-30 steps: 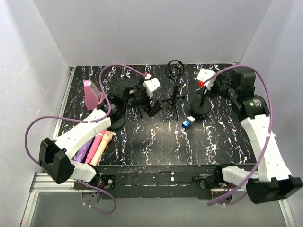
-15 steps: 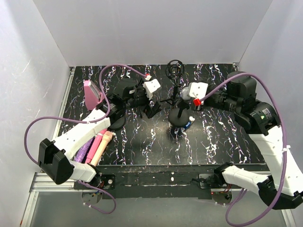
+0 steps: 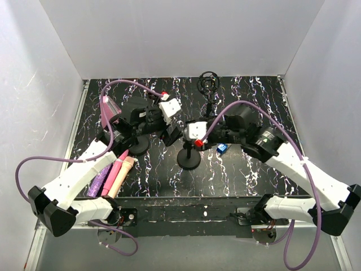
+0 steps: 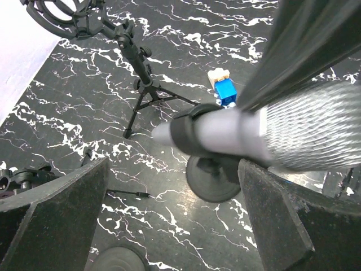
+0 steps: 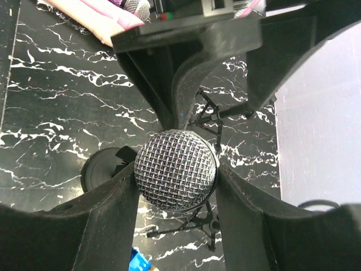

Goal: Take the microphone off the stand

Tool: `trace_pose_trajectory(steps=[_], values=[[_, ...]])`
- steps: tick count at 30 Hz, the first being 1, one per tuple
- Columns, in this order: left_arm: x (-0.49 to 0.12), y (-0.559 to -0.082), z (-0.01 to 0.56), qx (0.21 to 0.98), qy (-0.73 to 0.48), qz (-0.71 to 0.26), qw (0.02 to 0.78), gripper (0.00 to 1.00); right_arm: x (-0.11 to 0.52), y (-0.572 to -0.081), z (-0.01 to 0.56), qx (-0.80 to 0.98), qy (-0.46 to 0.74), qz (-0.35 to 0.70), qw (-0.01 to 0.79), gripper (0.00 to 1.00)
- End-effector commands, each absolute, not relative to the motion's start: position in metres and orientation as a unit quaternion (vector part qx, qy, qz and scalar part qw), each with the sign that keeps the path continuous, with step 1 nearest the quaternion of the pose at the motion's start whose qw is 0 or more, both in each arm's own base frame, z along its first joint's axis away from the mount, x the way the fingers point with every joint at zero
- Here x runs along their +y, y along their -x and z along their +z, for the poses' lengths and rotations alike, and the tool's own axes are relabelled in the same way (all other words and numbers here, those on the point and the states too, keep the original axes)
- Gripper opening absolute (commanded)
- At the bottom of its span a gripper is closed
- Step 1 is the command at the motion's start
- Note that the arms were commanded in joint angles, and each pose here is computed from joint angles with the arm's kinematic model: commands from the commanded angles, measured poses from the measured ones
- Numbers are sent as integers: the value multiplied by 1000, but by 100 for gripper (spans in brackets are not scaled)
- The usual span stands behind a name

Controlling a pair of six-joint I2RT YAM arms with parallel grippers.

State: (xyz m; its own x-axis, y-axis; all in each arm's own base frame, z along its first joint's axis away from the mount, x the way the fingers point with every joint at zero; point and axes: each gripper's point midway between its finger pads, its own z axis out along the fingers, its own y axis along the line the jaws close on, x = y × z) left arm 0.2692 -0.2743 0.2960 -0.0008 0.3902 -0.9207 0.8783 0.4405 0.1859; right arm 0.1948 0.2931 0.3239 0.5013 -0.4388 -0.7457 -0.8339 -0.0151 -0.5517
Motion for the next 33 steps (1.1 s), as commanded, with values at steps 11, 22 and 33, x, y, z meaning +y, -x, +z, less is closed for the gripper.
trace_pose_trajectory(steps=[11, 22, 33], values=[[-248, -235, 277, 701, -459, -242, 489, 98, 324, -233, 386, 455, 573, 107, 673, 4], [-244, -264, 260, 721, -326, -246, 559, 98, 330, -267, 380, 664, 384, 103, 634, 1], [-264, -255, 249, 677, -335, -308, 578, 94, 344, -264, 384, 704, 341, 151, 605, 1]])
